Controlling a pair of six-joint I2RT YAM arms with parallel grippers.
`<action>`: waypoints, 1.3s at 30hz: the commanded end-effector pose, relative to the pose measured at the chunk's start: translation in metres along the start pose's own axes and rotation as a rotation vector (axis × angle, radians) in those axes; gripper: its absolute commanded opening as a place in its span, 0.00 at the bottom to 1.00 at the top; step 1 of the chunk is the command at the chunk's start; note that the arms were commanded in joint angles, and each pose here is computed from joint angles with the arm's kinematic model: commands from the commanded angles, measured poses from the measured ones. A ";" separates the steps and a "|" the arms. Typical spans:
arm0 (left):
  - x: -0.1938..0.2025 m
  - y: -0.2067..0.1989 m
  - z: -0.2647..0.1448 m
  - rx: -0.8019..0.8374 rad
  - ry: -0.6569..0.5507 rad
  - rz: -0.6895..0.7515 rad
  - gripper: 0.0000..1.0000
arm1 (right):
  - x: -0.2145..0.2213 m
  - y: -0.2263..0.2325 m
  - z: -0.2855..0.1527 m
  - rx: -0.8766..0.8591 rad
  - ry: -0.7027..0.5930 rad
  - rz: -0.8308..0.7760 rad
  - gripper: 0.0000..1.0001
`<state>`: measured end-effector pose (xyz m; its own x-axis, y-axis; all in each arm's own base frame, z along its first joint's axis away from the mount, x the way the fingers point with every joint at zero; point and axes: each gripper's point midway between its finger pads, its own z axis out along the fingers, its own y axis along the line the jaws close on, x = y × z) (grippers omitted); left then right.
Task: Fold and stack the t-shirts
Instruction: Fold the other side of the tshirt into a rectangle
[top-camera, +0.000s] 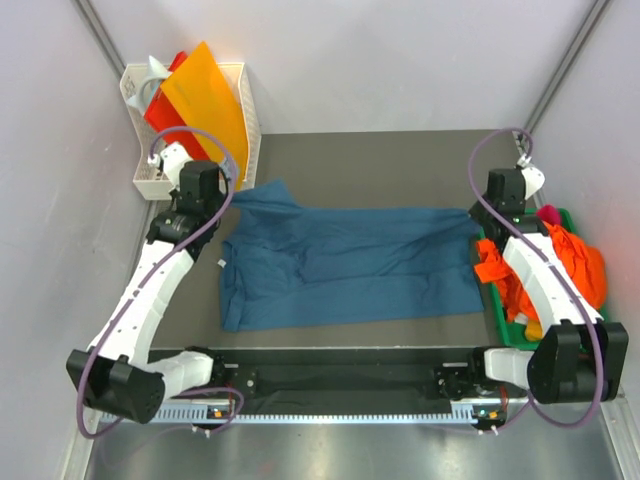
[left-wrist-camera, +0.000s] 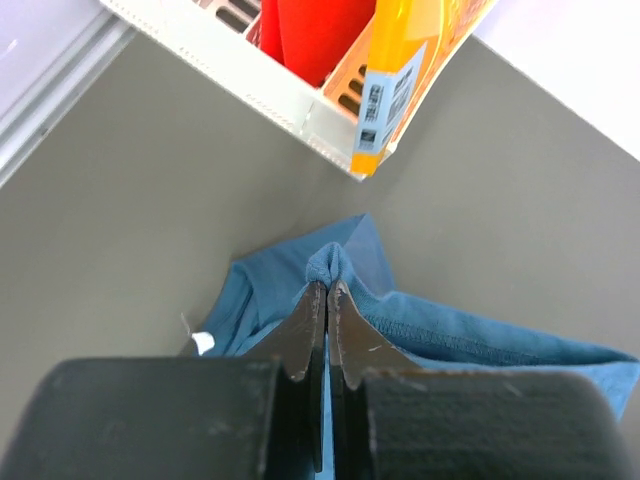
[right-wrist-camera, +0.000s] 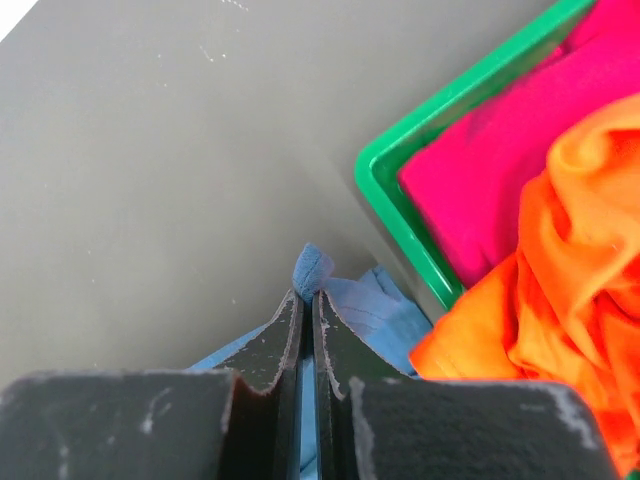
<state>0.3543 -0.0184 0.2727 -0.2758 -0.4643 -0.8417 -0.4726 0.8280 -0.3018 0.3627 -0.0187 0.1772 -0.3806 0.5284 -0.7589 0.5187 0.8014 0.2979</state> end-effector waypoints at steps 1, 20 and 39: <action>0.016 0.015 -0.006 -0.021 0.023 0.004 0.00 | -0.008 -0.010 -0.013 0.020 -0.040 0.015 0.00; 0.091 0.070 -0.015 -0.103 0.157 0.046 0.00 | 0.065 -0.048 0.005 0.109 0.108 -0.014 0.00; 0.147 0.088 -0.026 -0.141 0.333 0.040 0.00 | 0.105 -0.067 0.011 0.185 0.228 -0.029 0.00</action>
<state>0.2596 -0.0205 0.1541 -0.4944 -0.5169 -0.6988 -0.5356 0.8144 -0.2234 0.3036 -0.0179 0.0813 -0.5374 0.5645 -0.6265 0.6051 0.7756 0.1798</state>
